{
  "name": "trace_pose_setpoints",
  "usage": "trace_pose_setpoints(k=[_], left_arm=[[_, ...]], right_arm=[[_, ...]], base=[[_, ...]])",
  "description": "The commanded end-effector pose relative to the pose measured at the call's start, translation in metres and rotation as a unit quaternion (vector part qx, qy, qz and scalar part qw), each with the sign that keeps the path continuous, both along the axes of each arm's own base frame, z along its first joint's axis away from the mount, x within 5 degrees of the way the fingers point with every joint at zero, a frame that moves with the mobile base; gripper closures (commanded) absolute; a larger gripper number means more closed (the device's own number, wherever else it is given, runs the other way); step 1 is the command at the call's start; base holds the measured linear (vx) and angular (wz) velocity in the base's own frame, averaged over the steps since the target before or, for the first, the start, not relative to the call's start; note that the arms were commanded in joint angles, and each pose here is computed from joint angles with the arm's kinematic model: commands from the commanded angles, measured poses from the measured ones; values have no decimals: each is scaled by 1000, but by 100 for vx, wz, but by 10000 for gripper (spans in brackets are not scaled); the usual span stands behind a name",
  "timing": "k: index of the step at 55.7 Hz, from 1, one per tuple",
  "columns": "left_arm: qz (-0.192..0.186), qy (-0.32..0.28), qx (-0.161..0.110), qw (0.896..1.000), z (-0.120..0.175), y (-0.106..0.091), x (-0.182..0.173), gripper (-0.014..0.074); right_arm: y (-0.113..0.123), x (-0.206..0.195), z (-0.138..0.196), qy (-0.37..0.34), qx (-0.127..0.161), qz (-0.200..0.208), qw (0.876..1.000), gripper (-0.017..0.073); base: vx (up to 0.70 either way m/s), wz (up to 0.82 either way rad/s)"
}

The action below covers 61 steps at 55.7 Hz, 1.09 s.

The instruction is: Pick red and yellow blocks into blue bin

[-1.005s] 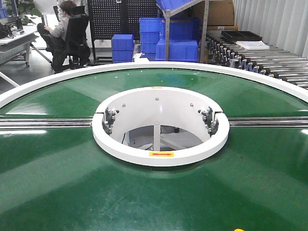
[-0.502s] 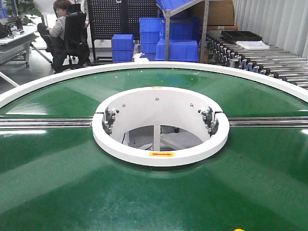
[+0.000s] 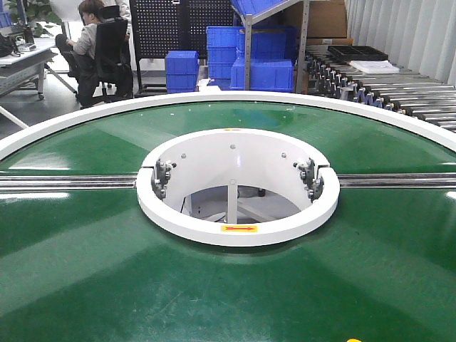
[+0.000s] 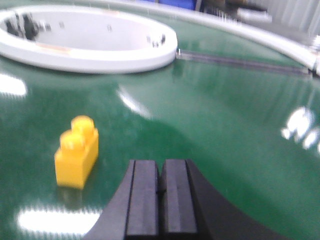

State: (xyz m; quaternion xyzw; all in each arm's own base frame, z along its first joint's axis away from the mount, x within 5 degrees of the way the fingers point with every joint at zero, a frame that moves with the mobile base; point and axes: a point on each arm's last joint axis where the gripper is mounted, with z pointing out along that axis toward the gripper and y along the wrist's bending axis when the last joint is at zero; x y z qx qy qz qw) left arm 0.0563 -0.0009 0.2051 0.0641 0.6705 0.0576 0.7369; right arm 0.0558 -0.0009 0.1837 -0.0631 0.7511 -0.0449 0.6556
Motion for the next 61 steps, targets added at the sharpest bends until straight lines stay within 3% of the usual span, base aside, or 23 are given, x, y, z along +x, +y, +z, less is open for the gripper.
trace_pose_setpoints(k=[1,14,21,25,33,38,52,61], left_arm=[[3,-51,-14,999,4,1,-1,600],[4,-137,-31,990,26,2,-7,600],[0,-184,-26,982,72,1,-20,600],[-3,-191,-25,981,104,1,-32,600],[-7,-116,-16,993,151,0,-35,600],[-8,-59,-15,998,161,-1,-20,598],[-7,51,-14,999,148,-2,29,572],[-8,130,-13,991,133,-2,52,461]], right_arm=[[4,2,15,-84,-7,23,996,567],[9,-3,39,-204,-1,50,978,567],[7,-11,77,-243,52,46,968,567],[4,-18,105,-232,66,34,970,567],[0,-15,144,-148,59,5,987,567],[-1,-6,160,-113,58,-2,992,567],[0,32,160,-41,18,-12,999,547],[1,49,153,-4,15,-12,1000,475]], base=[[0,0],[0,0],[0,0],[0,0],[0,0],[0,0],[0,0],[0,0]])
